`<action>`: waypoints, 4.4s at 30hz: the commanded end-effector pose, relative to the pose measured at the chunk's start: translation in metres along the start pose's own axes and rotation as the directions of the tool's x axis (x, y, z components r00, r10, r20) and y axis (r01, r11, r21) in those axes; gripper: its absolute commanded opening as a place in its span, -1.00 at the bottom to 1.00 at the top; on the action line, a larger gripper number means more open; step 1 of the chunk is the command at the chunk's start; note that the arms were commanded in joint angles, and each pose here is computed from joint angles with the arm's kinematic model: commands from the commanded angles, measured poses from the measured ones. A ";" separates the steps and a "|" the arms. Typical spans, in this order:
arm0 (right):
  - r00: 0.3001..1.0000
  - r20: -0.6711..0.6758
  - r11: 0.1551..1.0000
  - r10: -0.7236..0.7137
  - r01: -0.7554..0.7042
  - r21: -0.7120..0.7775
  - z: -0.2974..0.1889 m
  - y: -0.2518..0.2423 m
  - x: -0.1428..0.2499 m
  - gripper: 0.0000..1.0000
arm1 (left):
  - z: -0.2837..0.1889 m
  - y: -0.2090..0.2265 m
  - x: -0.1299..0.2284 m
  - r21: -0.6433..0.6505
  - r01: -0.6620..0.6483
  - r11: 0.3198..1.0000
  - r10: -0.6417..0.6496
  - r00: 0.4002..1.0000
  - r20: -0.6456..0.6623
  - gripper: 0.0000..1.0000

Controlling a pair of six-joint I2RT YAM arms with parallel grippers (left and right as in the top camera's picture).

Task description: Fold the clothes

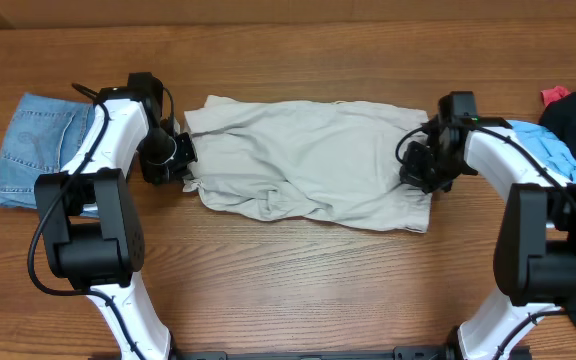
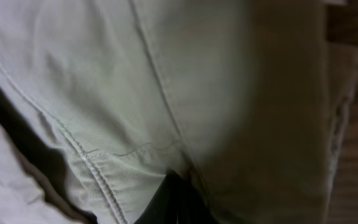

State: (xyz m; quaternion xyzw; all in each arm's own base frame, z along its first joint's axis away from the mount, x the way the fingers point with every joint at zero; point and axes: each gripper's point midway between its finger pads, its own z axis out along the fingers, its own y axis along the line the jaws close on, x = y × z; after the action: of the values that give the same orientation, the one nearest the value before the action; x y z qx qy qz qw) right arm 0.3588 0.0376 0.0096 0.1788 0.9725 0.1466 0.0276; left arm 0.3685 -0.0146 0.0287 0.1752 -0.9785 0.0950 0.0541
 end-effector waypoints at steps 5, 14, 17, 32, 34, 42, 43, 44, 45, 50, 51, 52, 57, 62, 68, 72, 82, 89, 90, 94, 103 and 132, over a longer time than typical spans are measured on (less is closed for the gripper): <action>0.995 0.005 0.970 0.103 -0.102 0.222 0.006 -0.062 0.010 -0.92 | -0.034 -0.017 -0.005 0.082 -0.071 0.994 0.068 0.997 0.040 -0.28; 0.995 0.000 0.970 0.098 -0.096 0.225 0.006 -0.062 0.011 -0.92 | -0.077 -0.092 -0.028 0.101 -0.408 0.908 0.368 0.887 0.278 -0.92; 0.995 -0.002 0.969 0.099 -0.096 0.226 0.006 -0.062 0.011 -0.92 | -0.041 -0.123 -0.021 0.035 -0.541 0.840 0.518 0.819 0.247 -0.92; 0.995 -0.003 0.969 0.100 -0.097 0.226 0.006 -0.062 0.011 -0.92 | 0.020 -0.111 -0.140 -0.179 -0.401 0.899 0.435 0.758 0.485 -0.70; 0.995 -0.008 0.969 0.101 -0.097 0.228 0.006 -0.063 0.013 -0.92 | 0.007 -0.101 -0.157 -0.156 -0.350 0.924 0.377 0.755 0.536 -0.57; 0.994 -0.025 0.966 0.107 -0.098 0.239 0.005 -0.065 0.017 -0.92 | -0.096 -0.063 -0.186 -0.113 -0.298 0.948 0.308 0.762 0.570 -0.31; 0.994 -0.028 0.966 0.108 -0.098 0.240 0.005 -0.065 0.018 -0.92 | -0.112 -0.063 -0.184 -0.102 -0.301 0.948 0.304 0.763 0.571 -0.20; 0.994 -0.031 0.965 0.109 -0.098 0.241 0.005 -0.065 0.019 -0.91 | -0.134 -0.066 -0.175 -0.068 -0.313 0.947 0.296 0.772 0.562 -0.06; 0.993 -0.034 0.965 0.110 -0.099 0.243 0.005 -0.065 0.020 -0.91 | -0.149 -0.071 -0.162 -0.031 -0.329 0.944 0.292 0.786 0.546 0.09; 0.993 -0.038 0.965 0.111 -0.099 0.243 0.005 -0.065 0.021 -0.80 | -0.144 -0.070 -0.083 0.105 -0.267 0.958 0.230 0.934 0.273 0.49; 0.993 -0.041 0.965 0.112 -0.099 0.245 0.005 -0.066 0.022 -0.70 | -0.131 -0.065 -0.069 0.115 -0.236 0.965 0.211 0.958 0.194 0.46; 0.993 -0.042 0.964 0.113 -0.099 0.245 0.005 -0.066 0.022 -0.60 | -0.121 -0.063 -0.063 0.125 -0.225 0.966 0.206 0.967 0.151 0.45; 0.993 -0.044 0.964 0.114 -0.100 0.246 0.004 -0.066 0.023 0.15 | -0.066 -0.045 -0.042 0.116 -0.170 0.979 0.173 0.985 -0.017 0.55; 0.992 -0.046 0.965 0.113 -0.099 0.242 0.005 -0.065 0.023 0.18 | -0.023 -0.034 -0.037 0.107 -0.162 0.981 0.169 0.984 -0.062 0.72; 0.992 -0.049 0.967 0.114 -0.100 0.235 0.005 -0.064 0.023 0.18 | 0.019 -0.035 -0.027 0.159 -0.124 0.979 0.140 0.986 -0.093 0.83; 0.992 -0.050 0.968 0.114 -0.100 0.232 0.005 -0.063 0.023 0.18 | 0.036 -0.043 -0.018 0.238 -0.110 0.965 0.141 0.983 -0.115 0.80; 0.992 -0.047 0.969 0.114 -0.100 0.228 0.005 -0.063 0.022 0.18 | 0.071 -0.082 -0.012 0.301 -0.188 0.935 0.211 0.976 -0.046 0.55; 0.992 -0.047 0.969 0.114 -0.100 0.228 0.005 -0.063 0.023 0.18 | 0.075 -0.108 -0.014 0.310 -0.252 0.917 0.261 0.965 0.013 -0.15; 0.992 -0.048 0.968 0.114 -0.100 0.228 0.005 -0.063 0.023 0.18 | 0.076 -0.108 -0.014 0.306 -0.253 0.918 0.262 0.965 0.012 -0.43; 0.992 -0.051 0.968 0.115 -0.100 0.229 0.005 -0.063 0.023 0.18 | 0.073 -0.101 -0.012 0.303 -0.228 0.925 0.243 0.970 -0.012 -0.92; 0.988 -0.090 0.979 0.123 -0.105 0.177 -0.006 -0.052 0.034 0.18 | -0.033 -0.029 -0.013 0.172 -0.184 0.968 0.173 0.982 0.076 -0.92; 0.995 -0.082 0.998 0.057 -0.058 -0.009 -0.028 -0.013 0.029 0.27 | -0.078 -0.168 0.053 -0.268 -0.462 0.846 0.503 0.857 0.112 -0.56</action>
State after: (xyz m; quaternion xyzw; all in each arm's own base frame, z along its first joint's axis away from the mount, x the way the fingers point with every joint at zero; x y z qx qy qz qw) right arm 0.3219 0.0299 0.0235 0.2137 0.9635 0.1585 -0.0302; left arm 0.3797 -0.1600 0.1694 -0.0990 -0.9931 -0.0044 -0.0625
